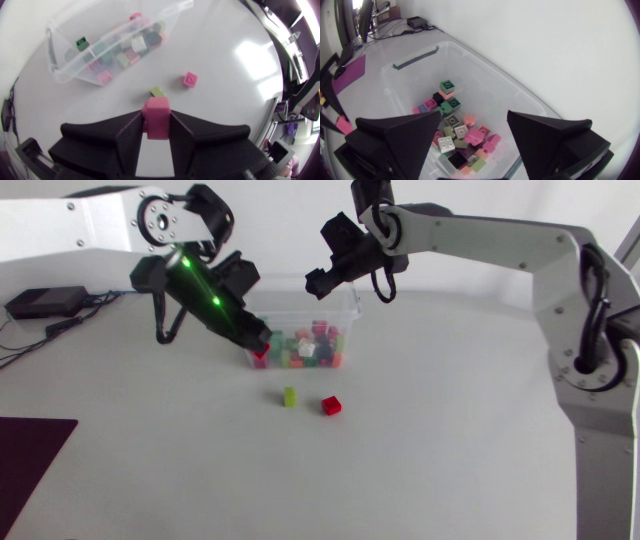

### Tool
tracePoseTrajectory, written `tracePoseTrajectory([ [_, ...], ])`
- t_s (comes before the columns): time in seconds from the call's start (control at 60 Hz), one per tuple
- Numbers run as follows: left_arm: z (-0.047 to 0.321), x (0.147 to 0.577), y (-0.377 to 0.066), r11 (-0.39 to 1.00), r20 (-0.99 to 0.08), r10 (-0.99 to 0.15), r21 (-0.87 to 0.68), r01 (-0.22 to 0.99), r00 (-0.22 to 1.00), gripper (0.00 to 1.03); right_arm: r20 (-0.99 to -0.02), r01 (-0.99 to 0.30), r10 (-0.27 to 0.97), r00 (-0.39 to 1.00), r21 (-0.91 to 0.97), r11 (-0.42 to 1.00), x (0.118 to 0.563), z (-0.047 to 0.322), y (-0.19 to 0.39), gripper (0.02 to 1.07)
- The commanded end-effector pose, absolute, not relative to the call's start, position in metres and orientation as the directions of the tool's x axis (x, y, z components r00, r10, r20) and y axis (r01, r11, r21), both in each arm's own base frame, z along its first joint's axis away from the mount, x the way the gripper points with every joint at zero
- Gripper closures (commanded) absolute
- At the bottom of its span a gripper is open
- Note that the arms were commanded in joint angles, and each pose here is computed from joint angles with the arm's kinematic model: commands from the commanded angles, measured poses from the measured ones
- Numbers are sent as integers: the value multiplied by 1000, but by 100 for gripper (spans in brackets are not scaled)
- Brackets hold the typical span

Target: Place the duplo bricks in the container

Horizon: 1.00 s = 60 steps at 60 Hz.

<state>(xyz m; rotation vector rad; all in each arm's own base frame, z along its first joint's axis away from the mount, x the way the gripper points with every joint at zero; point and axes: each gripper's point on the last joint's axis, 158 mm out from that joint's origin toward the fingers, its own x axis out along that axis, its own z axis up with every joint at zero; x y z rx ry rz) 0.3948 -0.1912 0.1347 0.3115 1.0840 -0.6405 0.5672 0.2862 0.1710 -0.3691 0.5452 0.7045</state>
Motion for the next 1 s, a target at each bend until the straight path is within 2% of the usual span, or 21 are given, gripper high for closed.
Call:
tracePoseTrajectory([
  [0.0, 169, 415, -187, 782, -842, -372, -57, 620, 392, 75, -566, -674, 502, 654, -136, 726, 553, 200, 271, 6],
  [0.167, 195, 445, -189, 790, -766, -410, -28, 612, 495, 74, -581, -674, 490, 650, -143, 724, 521, 209, 251, 6],
  [0.367, 232, 474, -200, 793, -644, -479, -25, 609, 596, 74, -599, -680, 483, 639, -146, 718, 480, 202, 233, 6],
  [0.517, 251, 498, -208, 799, -562, -504, -15, 602, 656, 73, -659, -700, 470, 587, -122, 703, 452, 163, 227, 6],
  [0.867, 244, 557, -212, 815, -491, -503, 5, 580, 711, 70, -785, -743, 424, 452, -69, 665, 408, 83, 230, 6],
  [0.917, 244, 564, -213, 819, -483, -500, 7, 574, 719, 68, -808, -752, 413, 419, -54, 657, 402, 69, 232, 6],
  [0.983, 244, 572, -211, 826, -469, -494, 10, 564, 732, 35, -840, -755, 383, 385, -48, 654, 398, 51, 234, 6],
])
